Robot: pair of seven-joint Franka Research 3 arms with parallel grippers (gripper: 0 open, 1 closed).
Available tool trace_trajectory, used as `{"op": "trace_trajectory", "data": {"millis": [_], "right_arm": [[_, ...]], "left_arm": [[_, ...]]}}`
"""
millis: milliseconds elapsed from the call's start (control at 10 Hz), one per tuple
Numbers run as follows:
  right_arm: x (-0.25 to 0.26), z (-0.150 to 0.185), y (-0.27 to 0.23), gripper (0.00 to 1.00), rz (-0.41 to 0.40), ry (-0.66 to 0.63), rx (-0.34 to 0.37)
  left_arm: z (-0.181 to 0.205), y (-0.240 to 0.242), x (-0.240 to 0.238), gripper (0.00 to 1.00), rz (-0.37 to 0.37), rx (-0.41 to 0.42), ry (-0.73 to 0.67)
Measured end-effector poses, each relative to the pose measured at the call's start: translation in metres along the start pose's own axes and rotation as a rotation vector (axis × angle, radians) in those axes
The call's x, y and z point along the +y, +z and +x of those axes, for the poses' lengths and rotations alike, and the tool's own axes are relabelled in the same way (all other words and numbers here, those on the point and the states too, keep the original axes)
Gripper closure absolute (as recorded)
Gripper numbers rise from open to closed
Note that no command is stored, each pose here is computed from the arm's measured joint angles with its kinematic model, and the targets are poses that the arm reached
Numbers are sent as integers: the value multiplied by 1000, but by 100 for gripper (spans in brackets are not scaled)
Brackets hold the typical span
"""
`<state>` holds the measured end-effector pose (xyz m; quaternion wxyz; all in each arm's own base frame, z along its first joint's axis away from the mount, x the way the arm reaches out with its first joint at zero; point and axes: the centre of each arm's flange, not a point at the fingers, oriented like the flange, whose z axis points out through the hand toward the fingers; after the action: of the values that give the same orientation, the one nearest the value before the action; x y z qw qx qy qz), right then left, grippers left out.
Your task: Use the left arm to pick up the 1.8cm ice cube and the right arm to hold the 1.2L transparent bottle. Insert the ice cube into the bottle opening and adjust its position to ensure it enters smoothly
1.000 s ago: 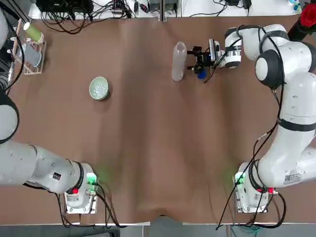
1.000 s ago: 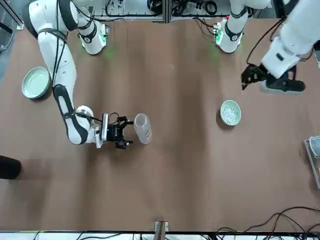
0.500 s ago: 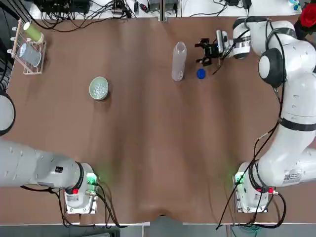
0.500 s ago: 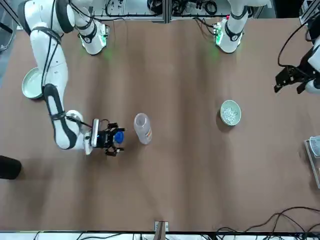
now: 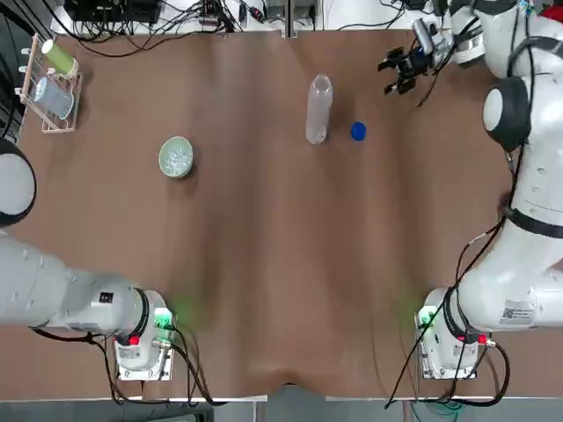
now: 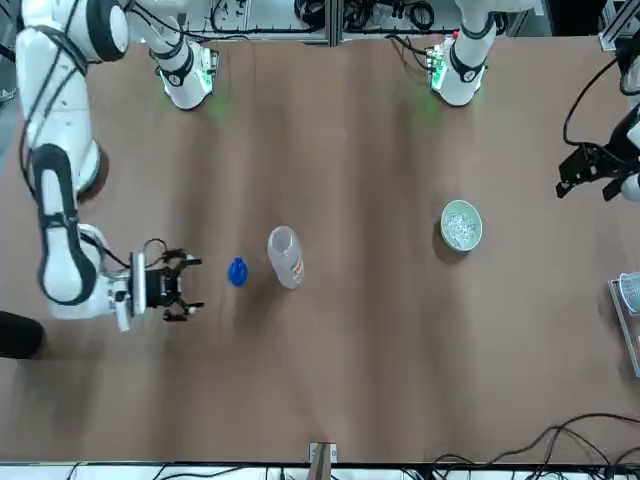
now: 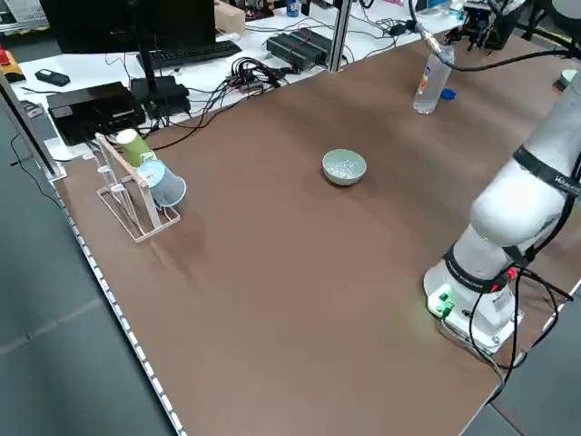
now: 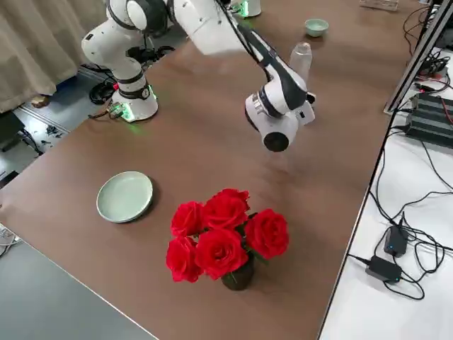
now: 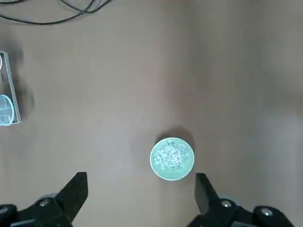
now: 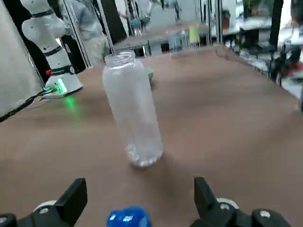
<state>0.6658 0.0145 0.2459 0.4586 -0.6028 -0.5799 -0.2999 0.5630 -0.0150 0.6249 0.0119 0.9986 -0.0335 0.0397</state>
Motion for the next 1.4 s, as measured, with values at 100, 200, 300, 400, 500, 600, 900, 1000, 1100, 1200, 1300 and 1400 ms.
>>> {"op": "trace_trajectory", "data": {"millis": [100,200,300,400,500,600,900,1000,1100,1200,1300,1400], "right_arm": [[-7,22,-27,0,-5,68,-93],[-18,52,-54,0,-26,126,-191],[-28,79,-76,0,-57,158,-266],[-36,99,-90,0,-89,187,-327],[-42,111,-102,0,-131,249,-404],[-48,128,-109,0,-176,327,-484],[-71,211,-109,0,-414,529,-688],[-83,231,-117,0,-524,602,-740],[-94,243,-129,0,-628,698,-755],[-104,250,-142,0,-731,815,-744],[-113,256,-155,0,-821,927,-715],[-121,259,-170,0,-887,1016,-688]], "left_arm": [[-1,1,10,0,-2,-15,-10],[-2,2,15,0,-2,-25,-11],[-2,1,16,0,-2,-23,-10],[-2,-1,17,0,-3,-19,-9],[0,-5,21,0,-3,-11,-1],[0,-7,26,0,-4,-7,8],[1,-7,20,0,-4,-6,-2],[1,-6,14,0,-3,-7,-13],[1,-6,7,0,-4,-8,-26],[1,-6,1,0,-6,-9,-37],[0,-6,-1,0,-6,-9,-41],[0,-6,-1,0,-6,-14,-41]]}}
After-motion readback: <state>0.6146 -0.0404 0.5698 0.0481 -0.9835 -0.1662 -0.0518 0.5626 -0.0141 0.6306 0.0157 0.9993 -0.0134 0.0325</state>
